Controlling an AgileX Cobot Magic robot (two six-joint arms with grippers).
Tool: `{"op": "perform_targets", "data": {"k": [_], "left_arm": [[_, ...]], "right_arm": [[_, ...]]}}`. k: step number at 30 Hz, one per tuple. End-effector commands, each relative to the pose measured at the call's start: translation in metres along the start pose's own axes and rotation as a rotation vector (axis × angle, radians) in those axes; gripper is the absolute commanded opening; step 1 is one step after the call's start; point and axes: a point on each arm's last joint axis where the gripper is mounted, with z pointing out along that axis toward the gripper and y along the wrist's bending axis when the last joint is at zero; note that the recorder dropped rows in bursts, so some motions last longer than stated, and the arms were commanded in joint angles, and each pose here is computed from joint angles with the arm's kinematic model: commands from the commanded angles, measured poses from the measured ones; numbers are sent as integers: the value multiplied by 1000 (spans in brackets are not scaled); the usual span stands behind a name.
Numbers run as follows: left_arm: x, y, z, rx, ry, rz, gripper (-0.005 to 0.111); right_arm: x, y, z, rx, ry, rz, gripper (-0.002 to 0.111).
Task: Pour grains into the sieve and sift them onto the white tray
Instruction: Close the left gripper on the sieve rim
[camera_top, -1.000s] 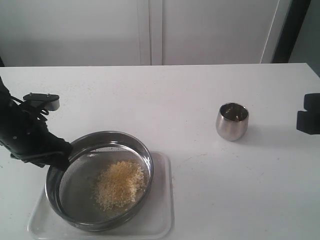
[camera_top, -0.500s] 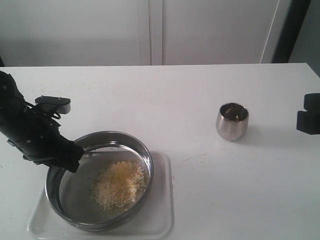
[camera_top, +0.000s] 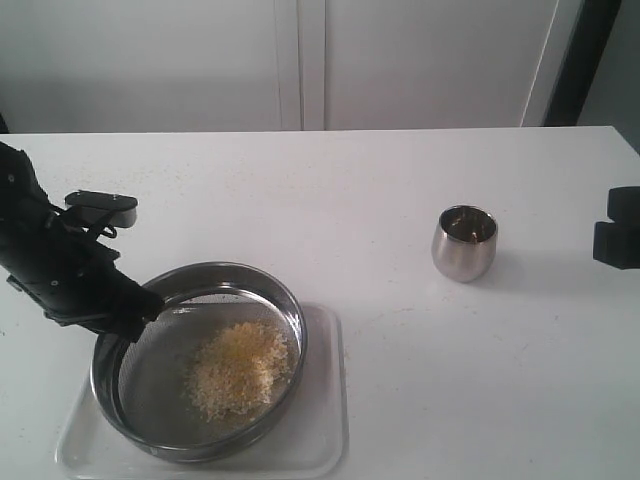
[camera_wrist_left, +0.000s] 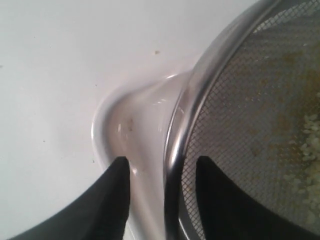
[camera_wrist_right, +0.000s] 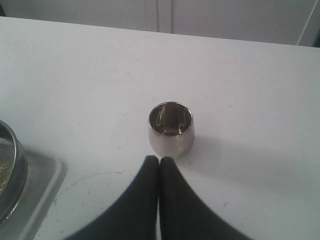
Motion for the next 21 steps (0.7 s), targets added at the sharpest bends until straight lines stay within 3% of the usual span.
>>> {"op": "perform_targets", "data": {"k": [1,7,14,21], "left_arm": [[1,-1,5,9,33,-14,45],[1,0,7,5,33,-12,41],[1,0,7,4,42,-8,1],[2,0,7,-1,45,-13,0]], "right_arm": [[1,0,0,2,-9,6,0],[1,0,0,2,-9,6,0],[1,0,0,2,-9,6,0],[1,0,0,2,-9,6,0]]}}
